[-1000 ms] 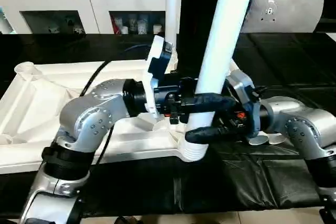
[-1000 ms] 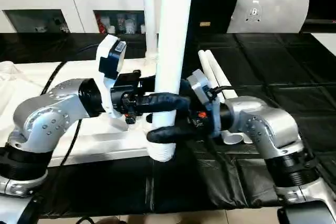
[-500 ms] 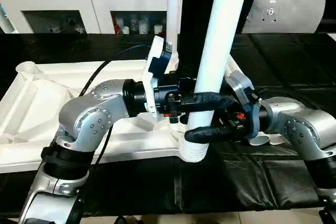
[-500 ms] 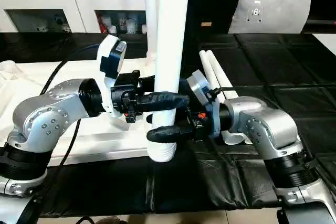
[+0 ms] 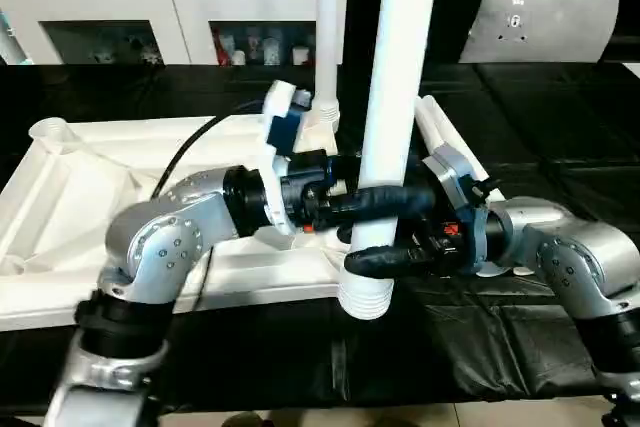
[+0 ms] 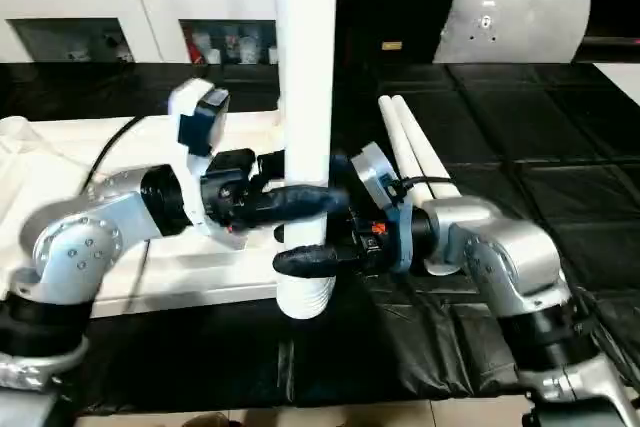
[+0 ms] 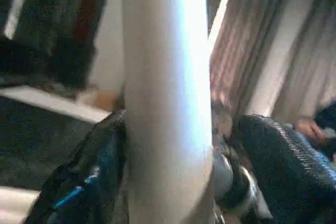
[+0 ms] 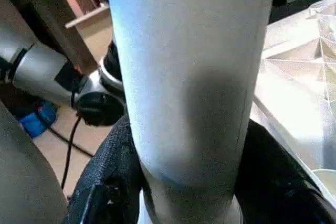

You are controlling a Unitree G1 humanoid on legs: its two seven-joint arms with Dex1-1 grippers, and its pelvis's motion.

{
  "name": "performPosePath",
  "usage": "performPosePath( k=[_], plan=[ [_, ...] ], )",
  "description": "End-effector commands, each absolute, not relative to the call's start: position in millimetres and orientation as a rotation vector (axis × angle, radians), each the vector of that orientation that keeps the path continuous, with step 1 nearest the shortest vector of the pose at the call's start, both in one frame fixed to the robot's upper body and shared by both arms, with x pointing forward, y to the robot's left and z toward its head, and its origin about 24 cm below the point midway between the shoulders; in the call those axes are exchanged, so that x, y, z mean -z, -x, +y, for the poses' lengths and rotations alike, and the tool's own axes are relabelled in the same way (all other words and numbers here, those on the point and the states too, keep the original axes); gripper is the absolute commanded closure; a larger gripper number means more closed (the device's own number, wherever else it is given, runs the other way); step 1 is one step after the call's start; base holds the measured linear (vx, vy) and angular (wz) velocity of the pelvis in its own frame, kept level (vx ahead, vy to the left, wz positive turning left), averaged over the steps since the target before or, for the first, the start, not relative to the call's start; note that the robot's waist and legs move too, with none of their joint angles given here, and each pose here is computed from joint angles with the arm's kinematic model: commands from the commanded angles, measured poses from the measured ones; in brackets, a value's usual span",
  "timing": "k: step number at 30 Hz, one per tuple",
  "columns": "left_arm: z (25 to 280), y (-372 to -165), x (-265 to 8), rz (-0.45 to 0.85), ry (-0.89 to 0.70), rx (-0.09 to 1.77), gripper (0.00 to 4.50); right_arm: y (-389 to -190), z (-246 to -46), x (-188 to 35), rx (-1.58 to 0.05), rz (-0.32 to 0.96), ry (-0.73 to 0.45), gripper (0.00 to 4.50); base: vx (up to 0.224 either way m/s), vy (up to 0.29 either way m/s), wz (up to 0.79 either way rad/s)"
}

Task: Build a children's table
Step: Pick table leg

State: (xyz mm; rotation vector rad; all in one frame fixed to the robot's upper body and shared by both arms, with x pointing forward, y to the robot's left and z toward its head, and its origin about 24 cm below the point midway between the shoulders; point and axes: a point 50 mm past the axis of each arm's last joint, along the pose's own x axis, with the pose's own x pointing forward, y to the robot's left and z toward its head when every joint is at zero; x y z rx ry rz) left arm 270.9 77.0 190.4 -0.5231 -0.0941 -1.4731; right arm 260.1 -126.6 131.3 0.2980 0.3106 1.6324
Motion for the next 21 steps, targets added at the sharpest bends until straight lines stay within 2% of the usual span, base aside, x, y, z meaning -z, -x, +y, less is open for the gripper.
performPosePath(
  k=[1,4,7,11,12,15,17,18,19,21],
  plan=[
    [83,-278,-191,-0.133,0.585,1.393,0.57,-258.0,-125.1,-140,-1.637,0.268,-0.299,2.57,0.000,0.000,0.00],
    [86,-281,-199,-0.230,0.746,1.309,0.54,-256.1,-119.9,-140,-1.608,0.243,-0.317,2.57,0.000,0.000,0.00],
    [88,-281,-205,-0.280,0.802,1.272,0.54,-255.0,-117.9,-140,-1.584,0.226,-0.338,2.57,0.000,0.000,0.00],
    [95,-287,-214,-0.338,0.875,1.153,0.54,-255.7,-114.0,-143,-1.481,0.129,-0.363,2.57,0.000,0.000,0.00],
    [100,-293,-214,-0.337,0.848,1.076,0.54,-260.3,-111.9,-146,-1.394,0.056,-0.336,2.57,0.000,0.000,0.00],
    [104,-303,-210,-0.303,0.827,0.974,0.54,-267.5,-110.1,-147,-1.278,0.013,-0.313,2.57,0.000,0.000,0.00],
    [107,-320,-197,-0.186,0.718,0.805,0.54,-272.5,-107.4,-145,-1.211,0.013,-0.229,2.57,0.000,0.000,0.00],
    [107,-321,-196,-0.179,0.709,0.797,0.54,-272.8,-107.2,-145,-1.208,0.014,-0.223,2.57,0.000,0.000,0.00],
    [106,-328,-186,-0.102,0.588,0.722,0.54,-275.5,-104.1,-141,-1.178,0.015,-0.135,2.57,0.000,0.000,0.00],
    [104,-330,-181,-0.074,0.487,0.700,0.54,-276.6,-101.8,-138,-1.160,0.009,-0.096,2.58,0.000,0.000,0.00]
  ],
)
